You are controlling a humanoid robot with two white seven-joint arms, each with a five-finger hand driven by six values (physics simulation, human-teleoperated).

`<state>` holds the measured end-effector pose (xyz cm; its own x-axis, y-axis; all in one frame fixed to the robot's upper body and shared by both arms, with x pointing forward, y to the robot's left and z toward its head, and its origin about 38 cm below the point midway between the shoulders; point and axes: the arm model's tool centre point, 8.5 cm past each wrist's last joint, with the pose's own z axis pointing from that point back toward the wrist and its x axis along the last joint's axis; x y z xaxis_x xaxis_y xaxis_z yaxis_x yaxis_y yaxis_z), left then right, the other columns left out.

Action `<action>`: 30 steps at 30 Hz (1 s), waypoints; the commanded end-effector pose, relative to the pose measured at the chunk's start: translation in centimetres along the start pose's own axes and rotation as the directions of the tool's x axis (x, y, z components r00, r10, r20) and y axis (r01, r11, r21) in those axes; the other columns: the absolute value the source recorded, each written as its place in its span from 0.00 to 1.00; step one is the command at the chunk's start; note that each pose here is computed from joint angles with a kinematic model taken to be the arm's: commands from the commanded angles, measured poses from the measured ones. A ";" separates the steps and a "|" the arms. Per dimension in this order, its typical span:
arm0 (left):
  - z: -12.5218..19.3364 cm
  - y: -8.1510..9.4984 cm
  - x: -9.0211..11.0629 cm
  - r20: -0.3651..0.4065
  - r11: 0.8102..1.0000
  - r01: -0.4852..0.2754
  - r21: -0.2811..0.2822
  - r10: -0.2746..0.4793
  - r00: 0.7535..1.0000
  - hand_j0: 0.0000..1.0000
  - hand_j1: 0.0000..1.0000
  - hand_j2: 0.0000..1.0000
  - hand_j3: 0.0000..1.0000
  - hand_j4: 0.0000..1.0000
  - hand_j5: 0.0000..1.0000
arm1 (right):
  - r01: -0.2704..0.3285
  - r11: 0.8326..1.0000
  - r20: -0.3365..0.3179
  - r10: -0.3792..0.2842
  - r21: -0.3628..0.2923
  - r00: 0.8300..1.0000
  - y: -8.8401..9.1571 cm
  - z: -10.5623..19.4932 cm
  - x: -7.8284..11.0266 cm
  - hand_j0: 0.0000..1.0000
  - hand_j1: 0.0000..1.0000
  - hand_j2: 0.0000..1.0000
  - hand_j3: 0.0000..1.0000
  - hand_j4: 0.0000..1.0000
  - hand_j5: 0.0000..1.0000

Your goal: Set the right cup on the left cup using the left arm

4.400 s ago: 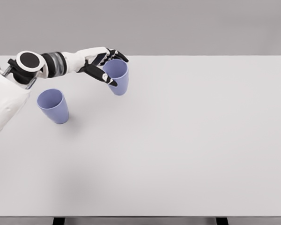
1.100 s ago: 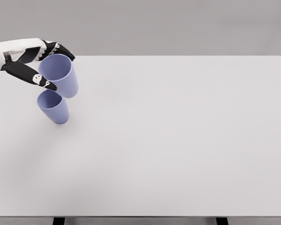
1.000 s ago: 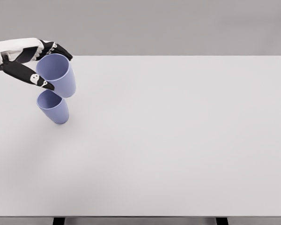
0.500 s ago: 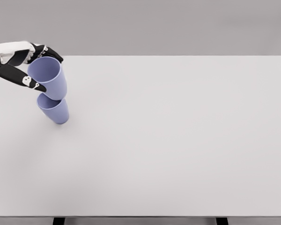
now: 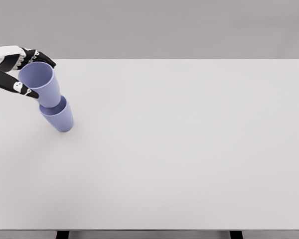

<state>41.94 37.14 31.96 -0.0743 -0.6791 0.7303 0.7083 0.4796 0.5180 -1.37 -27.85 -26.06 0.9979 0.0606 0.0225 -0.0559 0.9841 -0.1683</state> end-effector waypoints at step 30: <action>-0.3 -0.5 0.1 0.019 1.000 -0.007 -0.007 0.007 1.000 0.66 0.66 0.66 0.66 0.66 0.66 | 0.000 1.000 0.000 0.000 0.000 1.000 0.0 0.0 0.0 1.00 1.00 1.00 1.00 1.00 1.00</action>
<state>41.78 36.72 31.53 -0.0795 -0.6683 0.7397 0.7150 0.4788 0.5094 -1.37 -27.85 -26.06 0.9979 0.0606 0.0225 -0.0559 0.9841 -0.1683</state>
